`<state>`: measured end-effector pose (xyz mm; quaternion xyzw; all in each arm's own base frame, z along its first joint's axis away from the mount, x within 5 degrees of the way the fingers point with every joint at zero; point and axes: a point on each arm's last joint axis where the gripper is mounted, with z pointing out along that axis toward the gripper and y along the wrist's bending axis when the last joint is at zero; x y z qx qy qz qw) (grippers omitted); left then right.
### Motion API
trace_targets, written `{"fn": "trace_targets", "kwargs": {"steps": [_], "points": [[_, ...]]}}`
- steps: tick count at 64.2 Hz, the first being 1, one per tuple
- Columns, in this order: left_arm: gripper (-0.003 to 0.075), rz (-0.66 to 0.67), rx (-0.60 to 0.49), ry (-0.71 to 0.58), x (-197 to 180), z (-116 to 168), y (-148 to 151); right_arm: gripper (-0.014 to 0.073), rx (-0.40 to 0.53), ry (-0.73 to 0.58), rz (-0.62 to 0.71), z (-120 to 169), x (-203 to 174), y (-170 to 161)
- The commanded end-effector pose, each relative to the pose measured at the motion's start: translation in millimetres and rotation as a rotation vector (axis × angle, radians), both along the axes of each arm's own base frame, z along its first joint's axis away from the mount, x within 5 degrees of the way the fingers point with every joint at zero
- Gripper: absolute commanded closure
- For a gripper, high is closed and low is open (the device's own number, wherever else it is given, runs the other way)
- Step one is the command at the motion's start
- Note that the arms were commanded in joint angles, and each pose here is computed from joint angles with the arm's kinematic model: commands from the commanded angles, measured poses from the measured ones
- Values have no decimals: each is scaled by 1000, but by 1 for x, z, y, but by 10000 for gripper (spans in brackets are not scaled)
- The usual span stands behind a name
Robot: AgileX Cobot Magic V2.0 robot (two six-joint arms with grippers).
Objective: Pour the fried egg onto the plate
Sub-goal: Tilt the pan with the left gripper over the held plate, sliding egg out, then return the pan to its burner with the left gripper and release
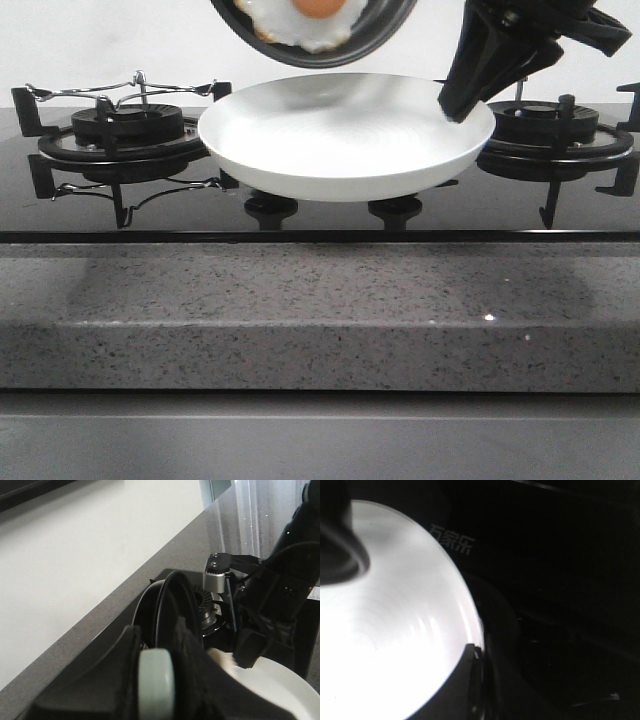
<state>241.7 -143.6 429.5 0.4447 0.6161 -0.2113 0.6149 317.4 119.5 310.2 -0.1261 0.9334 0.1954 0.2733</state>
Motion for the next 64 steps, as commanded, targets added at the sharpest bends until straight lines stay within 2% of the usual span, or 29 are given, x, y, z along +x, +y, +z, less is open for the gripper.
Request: {"fn": "trace_targets", "kwargs": {"steps": [1,27,38,50,64], "points": [[741,25,-89,-70,-11,26,4,662,53,-92,-15,26,-5,-1],[741,34,-98,-61,-11,26,5,662,53,-92,-15,26,-5,-1],[741,155,-219,33,-1,29,16,662,53,-92,-15,26,-5,-1],[741,283,-331,128,14,30,47,662,53,-92,-15,26,-5,-1],[741,329,-503,268,34,24,80,662,53,-92,-15,26,-5,-1]]}}
